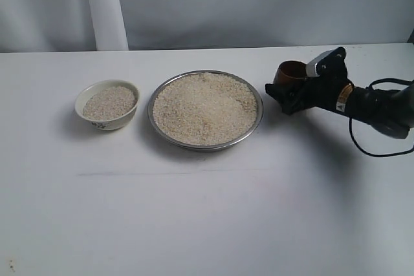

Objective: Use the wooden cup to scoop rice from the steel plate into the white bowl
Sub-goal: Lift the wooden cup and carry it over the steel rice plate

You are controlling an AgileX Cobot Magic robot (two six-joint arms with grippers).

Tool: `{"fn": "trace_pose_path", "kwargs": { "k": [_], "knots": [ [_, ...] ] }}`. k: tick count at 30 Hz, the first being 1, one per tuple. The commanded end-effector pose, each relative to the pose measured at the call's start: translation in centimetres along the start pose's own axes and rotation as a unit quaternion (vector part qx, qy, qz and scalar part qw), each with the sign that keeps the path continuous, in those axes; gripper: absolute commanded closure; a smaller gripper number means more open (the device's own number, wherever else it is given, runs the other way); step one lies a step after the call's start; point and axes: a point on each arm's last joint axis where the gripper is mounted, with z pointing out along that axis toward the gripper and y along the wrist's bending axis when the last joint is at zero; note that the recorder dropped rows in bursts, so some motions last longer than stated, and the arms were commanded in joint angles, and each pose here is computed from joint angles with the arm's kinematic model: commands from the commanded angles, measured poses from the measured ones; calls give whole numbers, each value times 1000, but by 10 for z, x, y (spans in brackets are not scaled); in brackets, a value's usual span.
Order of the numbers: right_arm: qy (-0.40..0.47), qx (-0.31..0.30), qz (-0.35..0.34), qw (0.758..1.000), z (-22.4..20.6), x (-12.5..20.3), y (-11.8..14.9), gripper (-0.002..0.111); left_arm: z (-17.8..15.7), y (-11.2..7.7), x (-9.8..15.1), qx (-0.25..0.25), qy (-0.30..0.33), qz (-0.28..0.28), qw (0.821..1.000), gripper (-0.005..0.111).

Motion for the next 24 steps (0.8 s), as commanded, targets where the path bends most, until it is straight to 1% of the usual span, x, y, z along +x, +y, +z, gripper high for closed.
{"fn": "trace_pose_path", "kwargs": {
  "k": [1,2,3,5,6,7,8,9,10,11,12,14,16,20,22,24],
  "knots": [
    [54,17,-41,998,2,-43,9,108,0,-1,-1,4,-3,-3,1000,107],
    [81,31,-70,994,4,-64,18,108,0,-1,-1,4,-3,-3,1000,107],
    [94,43,-90,991,5,-78,24,108,0,-1,-1,4,-3,-3,1000,107],
    [156,93,-183,966,8,-130,47,108,0,-1,-1,4,-3,-3,1000,107],
    [175,114,-210,955,10,-146,56,108,0,-1,-1,4,-3,-3,1000,107],
    [199,139,-256,936,14,-167,72,108,0,-1,-1,4,-3,-3,1000,107],
    [216,162,-284,920,16,-179,78,108,0,-1,-1,4,-3,-3,1000,107],
    [241,183,-337,892,21,-196,94,108,0,-1,-1,4,-3,-3,1000,107],
    [255,181,-380,870,26,-203,107,108,0,-1,-1,4,-3,-3,1000,107],
    [280,179,-441,834,32,-211,122,108,0,-1,-1,4,-3,-3,1000,107],
    [288,173,-471,816,34,-215,132,108,0,-1,-1,4,-3,-3,1000,107],
    [315,156,-532,770,41,-216,149,108,0,-1,-1,4,-3,-3,1000,107],
    [340,145,-573,731,46,-215,160,108,0,-1,-1,4,-3,-3,1000,107],
    [402,117,-629,655,56,-198,169,108,0,-1,-1,4,-3,-3,1000,107],
    [427,102,-645,626,60,-187,168,108,0,-1,-1,4,-3,-3,1000,107],
    [449,90,-653,603,63,-174,167,108,0,-1,-1,4,-3,-3,1000,107]
  ]
}}
